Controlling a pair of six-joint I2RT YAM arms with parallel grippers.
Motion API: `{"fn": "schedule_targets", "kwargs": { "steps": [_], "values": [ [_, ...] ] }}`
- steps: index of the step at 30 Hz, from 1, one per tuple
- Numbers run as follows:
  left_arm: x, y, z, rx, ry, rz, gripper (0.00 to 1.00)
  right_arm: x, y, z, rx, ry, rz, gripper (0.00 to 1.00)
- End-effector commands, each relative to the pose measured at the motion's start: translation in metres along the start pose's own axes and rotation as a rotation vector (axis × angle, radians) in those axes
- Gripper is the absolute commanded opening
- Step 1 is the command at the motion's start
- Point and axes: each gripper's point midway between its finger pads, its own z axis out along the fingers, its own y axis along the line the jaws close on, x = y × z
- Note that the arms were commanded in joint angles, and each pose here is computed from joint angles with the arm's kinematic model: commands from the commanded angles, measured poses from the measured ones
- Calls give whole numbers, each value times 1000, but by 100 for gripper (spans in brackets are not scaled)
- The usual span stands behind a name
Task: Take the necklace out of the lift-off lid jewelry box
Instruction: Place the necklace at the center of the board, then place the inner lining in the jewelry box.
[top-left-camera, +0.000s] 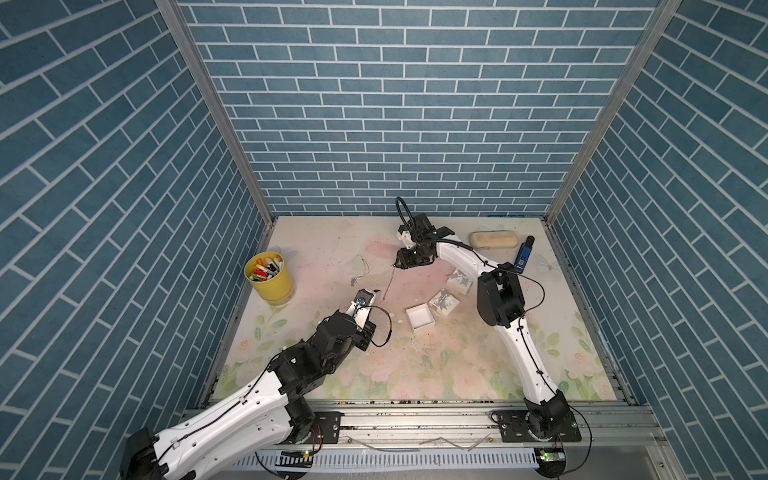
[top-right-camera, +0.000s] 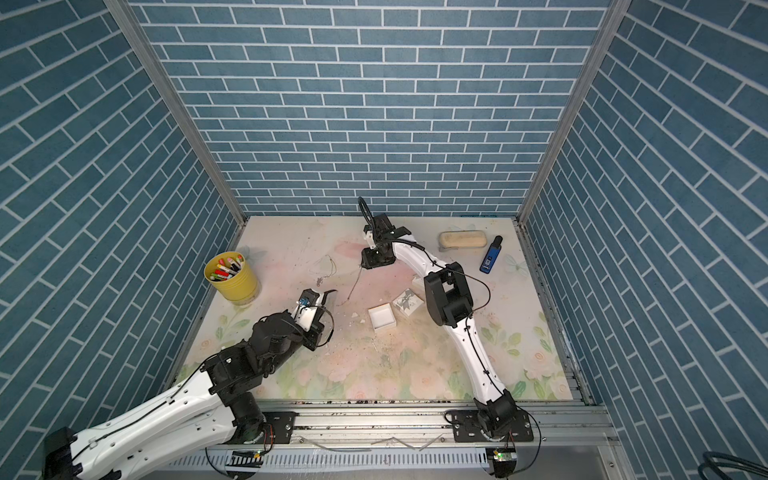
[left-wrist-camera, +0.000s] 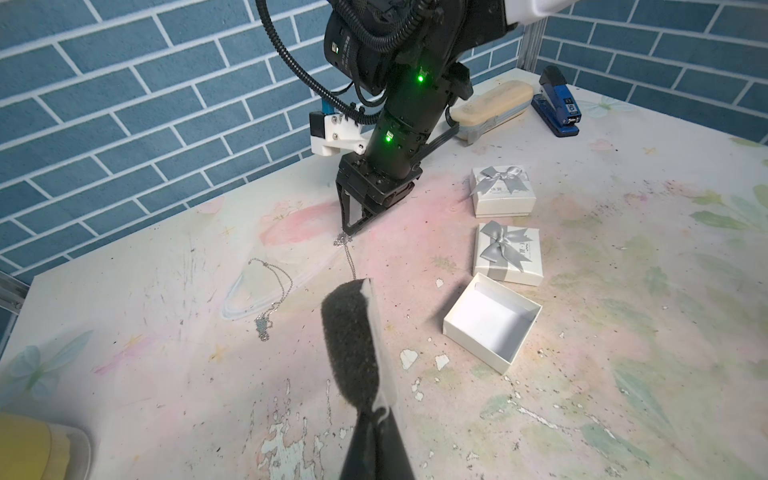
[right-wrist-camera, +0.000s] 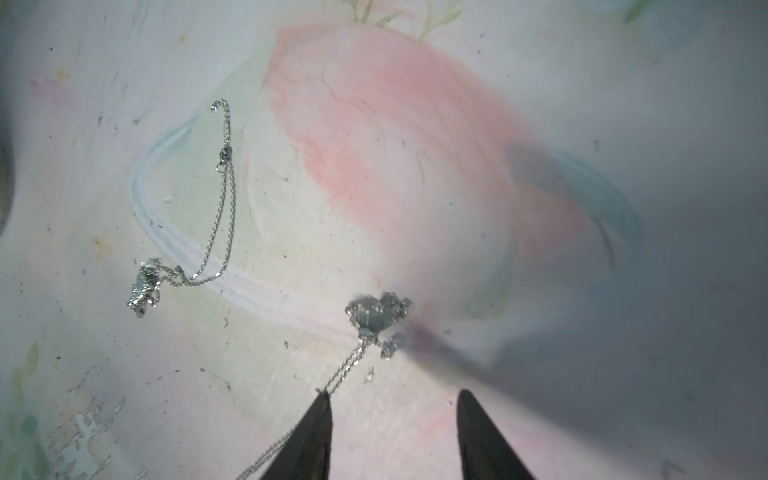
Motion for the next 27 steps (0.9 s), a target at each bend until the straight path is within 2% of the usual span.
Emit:
{"fn": "schedule_targets", "kwargs": {
  "steps": [1,6,12,15,19,22,27],
  "values": [
    [-4,-6,1,30,-22,-35,0,-4,0,-45,54,13,4,54],
    [-17,-13,5,99,-47,-117,0,-1,18,-97,25,-31,-21,55],
    [-51,-16,14,212,-114,-288,0,18,46,-172,-79,-213,16,57],
    [-69,-16,18,264,-165,-365,0,32,66,-203,-179,-291,24,57],
    [-94,-13,20,359,-250,-491,0,50,101,-241,-386,-381,34,60],
    [-108,-13,19,427,-306,-566,0,59,121,-261,-527,-426,46,64],
    [-133,-21,10,563,-413,-615,0,63,141,-278,-690,-476,48,70]
  ]
}}
